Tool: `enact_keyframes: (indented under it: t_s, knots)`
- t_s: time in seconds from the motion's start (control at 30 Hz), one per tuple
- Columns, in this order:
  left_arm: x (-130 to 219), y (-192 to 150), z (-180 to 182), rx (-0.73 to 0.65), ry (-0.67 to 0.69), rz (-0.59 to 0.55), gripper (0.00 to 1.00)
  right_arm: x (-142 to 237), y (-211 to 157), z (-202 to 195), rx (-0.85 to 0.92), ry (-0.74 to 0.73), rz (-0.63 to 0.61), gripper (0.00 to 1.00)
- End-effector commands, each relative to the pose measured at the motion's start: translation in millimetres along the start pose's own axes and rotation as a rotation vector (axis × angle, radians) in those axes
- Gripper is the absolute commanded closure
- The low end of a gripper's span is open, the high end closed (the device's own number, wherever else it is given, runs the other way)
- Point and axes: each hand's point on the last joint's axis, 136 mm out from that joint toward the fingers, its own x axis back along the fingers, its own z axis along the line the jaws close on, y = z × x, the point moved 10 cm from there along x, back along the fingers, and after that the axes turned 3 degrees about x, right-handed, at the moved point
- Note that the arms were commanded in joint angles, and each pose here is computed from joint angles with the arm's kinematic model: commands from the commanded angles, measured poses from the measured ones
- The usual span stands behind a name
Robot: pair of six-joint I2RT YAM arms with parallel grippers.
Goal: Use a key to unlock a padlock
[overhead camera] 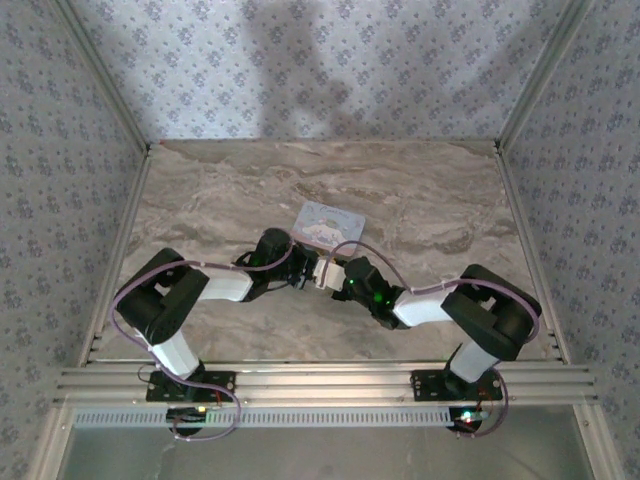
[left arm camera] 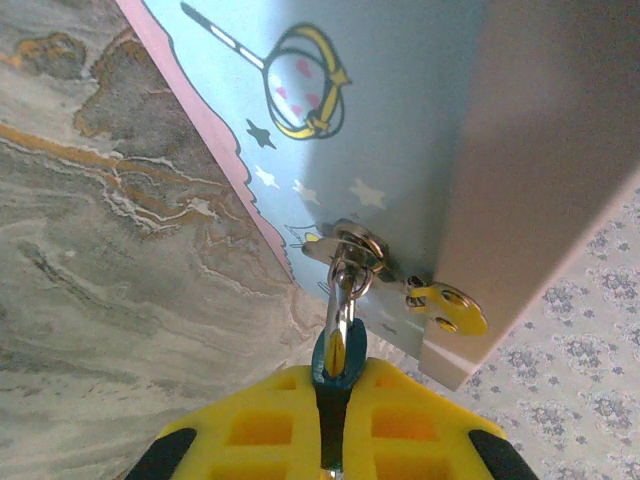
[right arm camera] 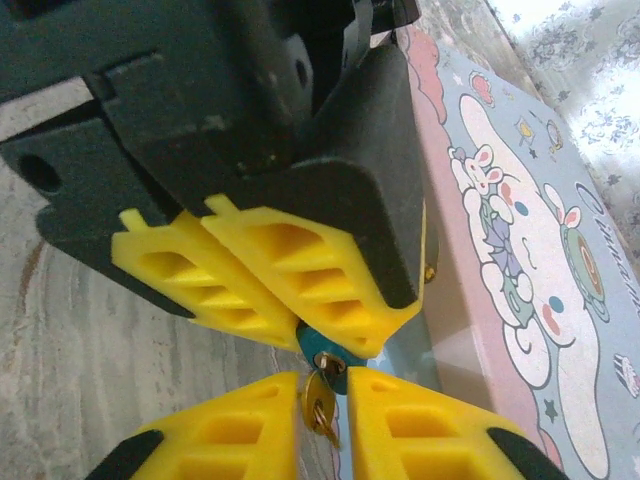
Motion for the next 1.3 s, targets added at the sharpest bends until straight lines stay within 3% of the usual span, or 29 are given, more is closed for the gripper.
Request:
enact_keyframes:
  t_s: [0.0, 0.4, 0.7, 1.17, 1.27]
  knots:
    - [-1, -8, -6, 0.002, 0.0, 0.047, 1.0, -6, 6, -8, -0.031, -0.05, -0.007, 0.81]
    - [-2, -8, -6, 0.002, 0.003, 0.051, 1.0, -7, 1, -9, -0.081, -0.083, 0.019, 1.0]
    - [-4, -9, -4, 0.002, 0.006, 0.054, 1.0, -3, 6, -14, -0.217, -0.091, -0.005, 1.0]
    - [-6, -9, 0, -0.003, 0.017, 0.048, 1.0, 1, 17, -18, -0.612, -0.02, -0.021, 1.0]
    - [-6, -9, -3, -0.028, 0.01, 0.046, 0.9, 3, 18, -18, -0.723, 0.014, -0.029, 1.0]
